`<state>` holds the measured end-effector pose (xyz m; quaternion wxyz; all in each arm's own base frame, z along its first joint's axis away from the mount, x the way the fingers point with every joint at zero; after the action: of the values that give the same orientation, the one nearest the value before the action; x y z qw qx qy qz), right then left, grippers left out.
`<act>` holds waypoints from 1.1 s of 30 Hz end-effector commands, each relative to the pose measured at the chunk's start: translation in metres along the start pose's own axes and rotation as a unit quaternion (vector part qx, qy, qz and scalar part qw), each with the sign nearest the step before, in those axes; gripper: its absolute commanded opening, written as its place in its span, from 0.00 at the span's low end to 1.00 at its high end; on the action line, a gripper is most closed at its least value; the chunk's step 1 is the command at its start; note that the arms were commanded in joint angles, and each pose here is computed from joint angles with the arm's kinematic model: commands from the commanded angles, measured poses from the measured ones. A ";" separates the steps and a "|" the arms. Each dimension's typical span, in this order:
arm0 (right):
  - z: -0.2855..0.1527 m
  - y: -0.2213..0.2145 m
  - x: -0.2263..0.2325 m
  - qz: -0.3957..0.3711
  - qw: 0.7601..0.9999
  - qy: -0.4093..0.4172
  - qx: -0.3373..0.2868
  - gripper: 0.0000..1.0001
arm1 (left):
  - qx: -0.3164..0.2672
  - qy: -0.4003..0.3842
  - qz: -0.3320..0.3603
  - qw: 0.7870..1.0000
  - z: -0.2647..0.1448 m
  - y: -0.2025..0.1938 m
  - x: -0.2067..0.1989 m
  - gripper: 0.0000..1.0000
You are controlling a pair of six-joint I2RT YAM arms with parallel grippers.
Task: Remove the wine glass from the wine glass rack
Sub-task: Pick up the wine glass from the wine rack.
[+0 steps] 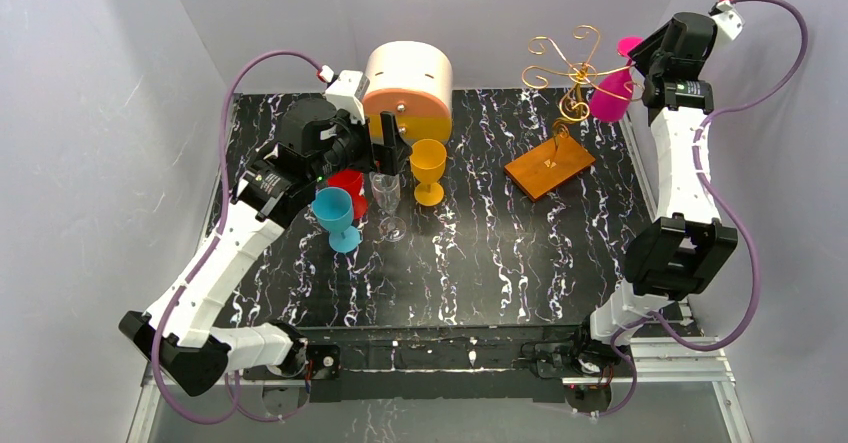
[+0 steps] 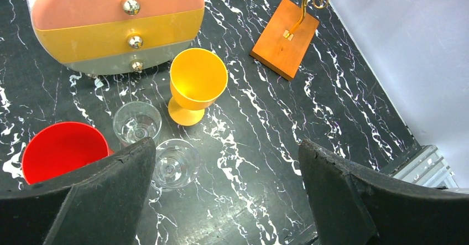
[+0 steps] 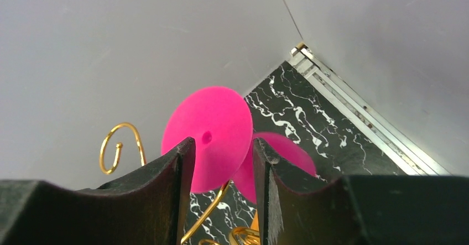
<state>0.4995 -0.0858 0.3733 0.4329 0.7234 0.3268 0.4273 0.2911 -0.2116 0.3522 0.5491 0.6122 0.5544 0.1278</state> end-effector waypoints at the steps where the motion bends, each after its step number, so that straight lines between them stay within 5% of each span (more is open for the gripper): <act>1: 0.003 0.021 0.008 0.029 0.999 0.016 -0.042 0.50 | 0.000 -0.007 0.000 1.000 -0.003 0.000 -0.001 0.98; 12: 0.009 0.012 0.008 0.031 0.999 0.017 -0.031 0.41 | 0.001 -0.004 0.001 1.000 -0.002 -0.001 0.001 0.98; 33: -0.002 0.026 0.011 0.032 0.998 0.023 -0.045 0.09 | 0.000 -0.009 -0.006 1.000 -0.001 0.001 -0.003 0.98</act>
<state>0.5163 -0.0846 0.3766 0.4281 0.7151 0.3008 0.4636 0.2910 -0.2126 0.3523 0.5503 0.6113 0.5548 0.1249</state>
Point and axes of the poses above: each gripper's point midway between its finger pads, its own z axis out along the fingers, its own x axis along the line the jaws close on, y = z × x, the point moved 1 cm from there along -z, back along the fingers, and after that the axes turned 11 degrees about -z, right-handed, at the moved point
